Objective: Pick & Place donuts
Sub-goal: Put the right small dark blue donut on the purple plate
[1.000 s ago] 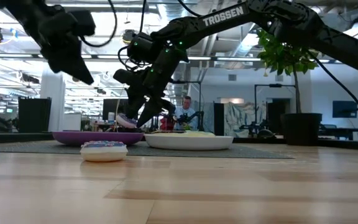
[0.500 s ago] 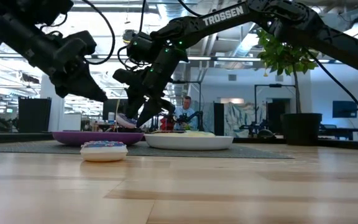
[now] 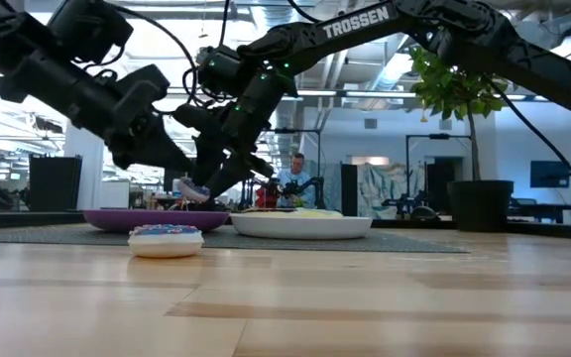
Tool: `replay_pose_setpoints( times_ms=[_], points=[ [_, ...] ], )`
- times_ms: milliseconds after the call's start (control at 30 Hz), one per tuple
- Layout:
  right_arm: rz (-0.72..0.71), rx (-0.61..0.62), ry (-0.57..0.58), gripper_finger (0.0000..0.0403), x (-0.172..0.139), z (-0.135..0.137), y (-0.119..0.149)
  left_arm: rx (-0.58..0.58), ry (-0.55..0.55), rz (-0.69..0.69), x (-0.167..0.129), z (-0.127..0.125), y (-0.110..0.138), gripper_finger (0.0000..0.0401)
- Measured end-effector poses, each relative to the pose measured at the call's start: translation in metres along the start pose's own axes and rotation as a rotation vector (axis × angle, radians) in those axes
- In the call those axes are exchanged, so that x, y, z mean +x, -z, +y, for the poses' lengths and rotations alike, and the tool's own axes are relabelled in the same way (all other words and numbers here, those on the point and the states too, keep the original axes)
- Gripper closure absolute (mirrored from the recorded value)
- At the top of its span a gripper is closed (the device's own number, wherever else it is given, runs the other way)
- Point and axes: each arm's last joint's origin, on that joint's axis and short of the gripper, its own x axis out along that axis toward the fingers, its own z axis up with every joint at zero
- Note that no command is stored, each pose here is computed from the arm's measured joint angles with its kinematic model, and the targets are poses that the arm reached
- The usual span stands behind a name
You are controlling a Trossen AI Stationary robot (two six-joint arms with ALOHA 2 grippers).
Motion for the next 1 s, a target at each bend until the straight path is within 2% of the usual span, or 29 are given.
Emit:
replay_pose_setpoints(
  times_ms=[300, 800, 1000],
  points=[
    [0.01, -0.004, 0.002, 0.0257, 0.0, 0.002, 0.002, -0.006, -0.073, 0.058, 0.012, 0.008, 0.01, 0.0401],
    [0.024, -0.031, 0.006, 0.0264, 0.001, 0.004, 0.004, -0.025, -0.083, 0.066, 0.014, 0.012, 0.01, 0.0401],
    [0.038, -0.037, -0.016, 0.0266, 0.001, 0.008, 0.006, -0.049, -0.115, 0.119, 0.014, 0.015, 0.016, 0.0401]
  ],
)
